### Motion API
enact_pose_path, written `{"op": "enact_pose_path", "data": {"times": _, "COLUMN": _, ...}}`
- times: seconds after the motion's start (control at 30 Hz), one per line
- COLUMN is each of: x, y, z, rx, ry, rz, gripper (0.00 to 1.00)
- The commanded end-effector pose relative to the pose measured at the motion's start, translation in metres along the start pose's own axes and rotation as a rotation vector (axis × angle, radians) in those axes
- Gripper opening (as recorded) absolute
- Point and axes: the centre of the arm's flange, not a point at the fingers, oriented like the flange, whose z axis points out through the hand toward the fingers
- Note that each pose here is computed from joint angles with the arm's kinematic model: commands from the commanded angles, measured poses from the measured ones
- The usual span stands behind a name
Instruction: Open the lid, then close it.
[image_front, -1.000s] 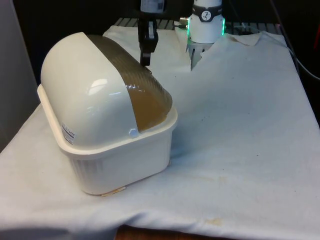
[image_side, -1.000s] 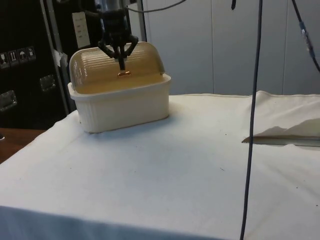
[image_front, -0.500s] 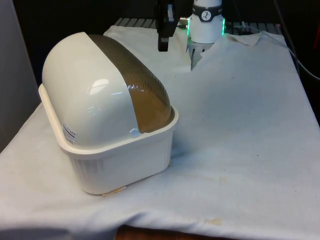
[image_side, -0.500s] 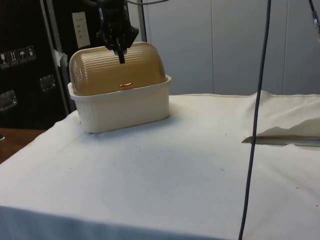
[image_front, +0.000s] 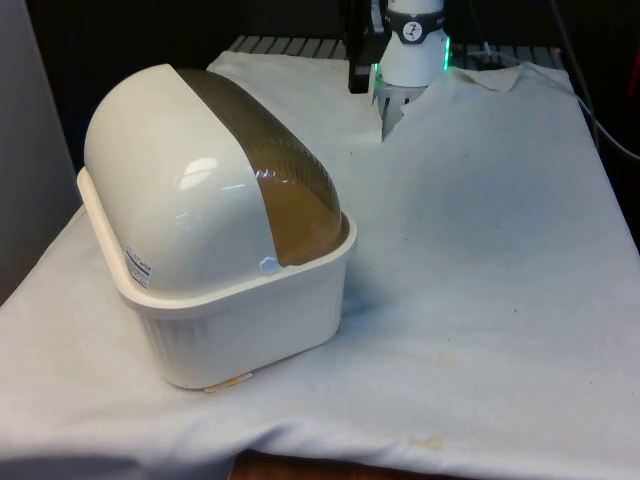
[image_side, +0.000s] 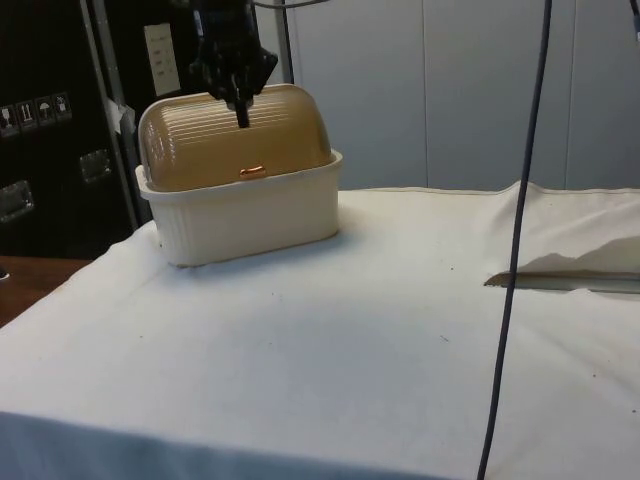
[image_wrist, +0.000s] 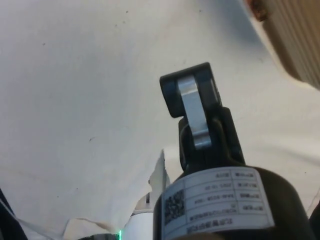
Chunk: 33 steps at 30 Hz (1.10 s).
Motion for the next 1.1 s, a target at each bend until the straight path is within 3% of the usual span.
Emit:
{"op": "enact_pose_path", "data": {"times": 0.0, "x": -0.005, "y": 0.001, "z": -0.002, "rx": 0.008, "ry": -0.011, "rz": 0.004, "gripper": 0.00}}
{"op": "enact_pose_path", "data": {"times": 0.2, "x": -0.017, "y": 0.003, "z": 0.000, "rx": 0.000, "ry": -0.026, "rz": -0.008, "gripper": 0.00}}
{"op": "enact_pose_path", "data": {"times": 0.5, "x": -0.045, "y": 0.010, "z": -0.004, "rx": 0.019, "ry": -0.057, "rz": -0.014, "gripper": 0.00}}
{"op": "enact_pose_path", "data": {"times": 0.53, "x": -0.041, "y": 0.009, "z": -0.002, "rx": 0.002, "ry": -0.053, "rz": -0.019, "gripper": 0.00}}
{"op": "enact_pose_path", "data": {"times": 0.57, "x": -0.048, "y": 0.011, "z": -0.004, "rx": 0.021, "ry": -0.058, "rz": -0.014, "gripper": 0.00}}
{"op": "enact_pose_path", "data": {"times": 0.83, "x": -0.066, "y": 0.022, "z": -0.005, "rx": 0.038, "ry": -0.056, "rz": -0.022, "gripper": 0.00}}
{"op": "enact_pose_path", "data": {"times": 0.87, "x": -0.064, "y": 0.021, "z": -0.003, "rx": 0.021, "ry": -0.057, "rz": -0.030, "gripper": 0.00}}
{"op": "enact_pose_path", "data": {"times": 0.9, "x": -0.067, "y": 0.023, "z": -0.006, "rx": 0.041, "ry": -0.055, "rz": -0.024, "gripper": 0.00}}
{"op": "enact_pose_path", "data": {"times": 1.07, "x": -0.071, "y": 0.027, "z": -0.005, "rx": 0.047, "ry": -0.051, "rz": -0.030, "gripper": 0.00}}
